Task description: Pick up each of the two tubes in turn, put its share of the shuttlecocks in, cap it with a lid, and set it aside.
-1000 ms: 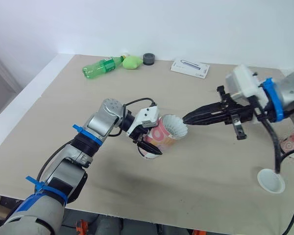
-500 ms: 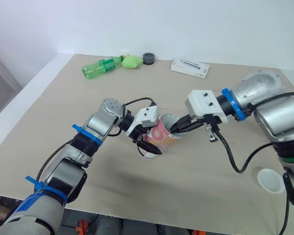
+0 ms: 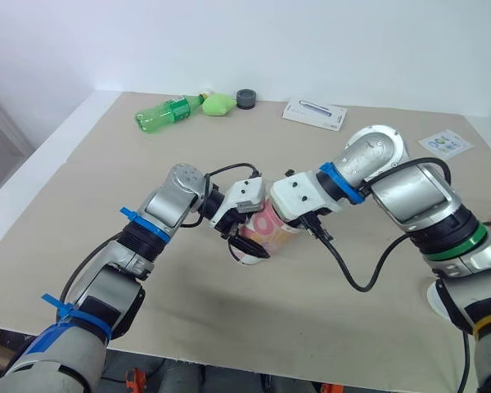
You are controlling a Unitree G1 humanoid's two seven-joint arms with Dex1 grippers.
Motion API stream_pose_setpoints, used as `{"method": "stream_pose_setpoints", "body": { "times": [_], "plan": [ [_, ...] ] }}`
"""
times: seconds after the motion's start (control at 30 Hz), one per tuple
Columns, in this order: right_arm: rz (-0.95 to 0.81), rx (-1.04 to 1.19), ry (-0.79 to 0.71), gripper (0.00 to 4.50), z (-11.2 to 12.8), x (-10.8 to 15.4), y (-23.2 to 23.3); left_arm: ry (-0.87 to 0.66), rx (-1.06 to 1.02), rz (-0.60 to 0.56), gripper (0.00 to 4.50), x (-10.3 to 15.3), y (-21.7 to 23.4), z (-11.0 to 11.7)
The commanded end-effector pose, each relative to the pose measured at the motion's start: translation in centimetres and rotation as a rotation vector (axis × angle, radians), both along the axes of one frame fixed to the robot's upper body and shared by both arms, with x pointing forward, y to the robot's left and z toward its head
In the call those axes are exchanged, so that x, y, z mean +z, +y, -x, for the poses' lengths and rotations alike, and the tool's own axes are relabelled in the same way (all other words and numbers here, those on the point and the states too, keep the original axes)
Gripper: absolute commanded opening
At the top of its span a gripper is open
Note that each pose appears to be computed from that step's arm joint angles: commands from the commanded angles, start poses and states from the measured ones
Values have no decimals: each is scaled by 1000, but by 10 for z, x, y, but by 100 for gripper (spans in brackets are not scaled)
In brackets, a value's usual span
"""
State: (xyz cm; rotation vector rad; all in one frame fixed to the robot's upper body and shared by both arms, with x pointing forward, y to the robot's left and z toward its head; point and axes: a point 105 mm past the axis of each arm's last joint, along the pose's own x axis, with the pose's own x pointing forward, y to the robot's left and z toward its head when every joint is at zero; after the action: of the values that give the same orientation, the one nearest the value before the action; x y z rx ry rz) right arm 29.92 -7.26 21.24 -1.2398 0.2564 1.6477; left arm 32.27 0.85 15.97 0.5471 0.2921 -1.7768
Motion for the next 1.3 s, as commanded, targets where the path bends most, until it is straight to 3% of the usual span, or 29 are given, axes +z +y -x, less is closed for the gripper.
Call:
{"method": "stream_pose_setpoints", "body": {
  "times": [0.03, 0.17, 0.43, 0.63, 0.9, 1.03, 1.1, 1.13, 1.2, 1.3],
  "plan": [
    [-64, 20, 45, 8, 9, 24, -2, -12, 2, 9, 332, 3, 1, 0],
    [-124, 13, 78, 8, 18, 40, -7, -10, -1, 9, 332, 3, -1, 0],
    [-149, -37, 63, 8, 15, 50, -15, -6, -10, 13, 332, 3, -4, 0],
    [-222, -116, 7, 8, 21, 78, -40, -11, -15, 33, 332, 3, -4, 2],
    [-466, -271, -41, 8, 35, 112, -71, -5, -107, 246, 332, 25, -17, 21],
    [-556, -358, -30, 8, 42, 115, -84, 2, -143, 325, 332, 30, -20, 30],
    [-573, -499, -8, 8, 43, 98, -105, -10, -164, 356, 332, 21, -24, 35],
    [-563, -590, -3, 51, 42, 84, -119, -37, -176, 355, 332, 10, -25, 37],
    [-549, -700, 19, 79, 45, 67, -135, -68, -185, 342, 332, -8, -28, 40],
    [-466, -854, 21, 218, 49, 39, -164, -42, -155, 377, 332, -26, -36, 41]
  ]
}}
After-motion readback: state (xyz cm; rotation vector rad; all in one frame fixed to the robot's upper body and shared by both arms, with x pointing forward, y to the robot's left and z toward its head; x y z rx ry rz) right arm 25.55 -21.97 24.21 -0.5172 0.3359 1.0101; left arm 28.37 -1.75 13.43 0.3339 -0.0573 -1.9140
